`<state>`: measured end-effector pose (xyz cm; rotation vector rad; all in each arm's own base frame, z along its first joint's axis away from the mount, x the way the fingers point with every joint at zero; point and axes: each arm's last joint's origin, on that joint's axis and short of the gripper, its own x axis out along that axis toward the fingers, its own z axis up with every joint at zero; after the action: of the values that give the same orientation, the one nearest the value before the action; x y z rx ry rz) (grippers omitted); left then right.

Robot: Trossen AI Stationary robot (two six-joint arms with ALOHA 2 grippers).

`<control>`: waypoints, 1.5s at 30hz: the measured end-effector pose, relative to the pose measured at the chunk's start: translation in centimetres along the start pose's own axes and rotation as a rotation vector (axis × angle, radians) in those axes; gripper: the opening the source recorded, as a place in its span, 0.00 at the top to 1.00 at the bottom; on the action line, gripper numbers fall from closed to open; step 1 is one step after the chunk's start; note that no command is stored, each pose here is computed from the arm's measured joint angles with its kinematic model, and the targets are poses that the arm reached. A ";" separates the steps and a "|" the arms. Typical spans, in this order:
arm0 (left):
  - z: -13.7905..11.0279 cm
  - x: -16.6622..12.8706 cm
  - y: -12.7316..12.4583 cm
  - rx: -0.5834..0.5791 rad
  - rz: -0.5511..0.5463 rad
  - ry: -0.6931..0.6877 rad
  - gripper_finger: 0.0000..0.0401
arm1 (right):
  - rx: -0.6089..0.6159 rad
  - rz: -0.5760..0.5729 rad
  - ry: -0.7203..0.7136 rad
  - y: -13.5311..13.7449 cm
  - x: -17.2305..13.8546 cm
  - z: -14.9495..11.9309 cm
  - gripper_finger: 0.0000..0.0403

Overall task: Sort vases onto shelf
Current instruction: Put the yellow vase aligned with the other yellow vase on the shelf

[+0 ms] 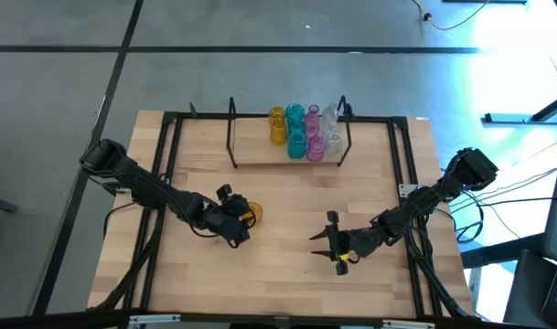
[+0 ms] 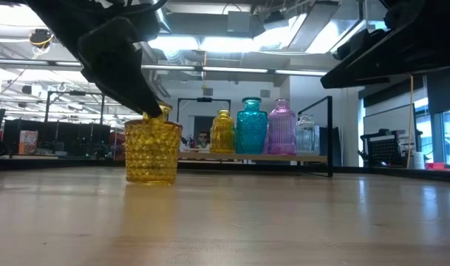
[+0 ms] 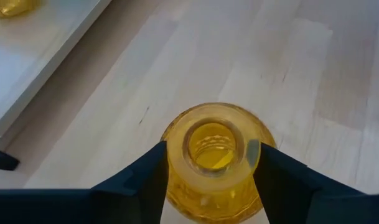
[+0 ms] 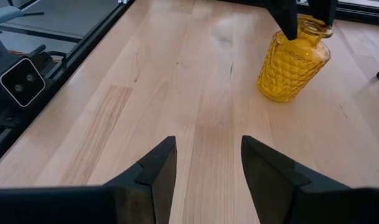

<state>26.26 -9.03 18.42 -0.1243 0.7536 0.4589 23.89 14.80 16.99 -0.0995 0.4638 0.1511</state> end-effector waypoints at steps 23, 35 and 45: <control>1.4 0.8 0.6 0.007 -0.015 -0.048 0.59 | -0.003 -0.007 0.007 0.0 0.0 -0.1 0.59; 2.6 2.0 0.2 -0.088 -0.244 -0.030 0.45 | -0.003 -0.005 0.007 0.0 0.0 -0.1 0.59; 0.8 5.4 -2.2 -0.070 -0.336 0.004 0.41 | -0.002 -0.007 0.021 0.0 0.0 -0.2 0.59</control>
<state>31.19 -8.91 15.22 -0.3118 0.7045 0.1654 23.80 14.73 16.79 -0.1049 0.4841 0.1439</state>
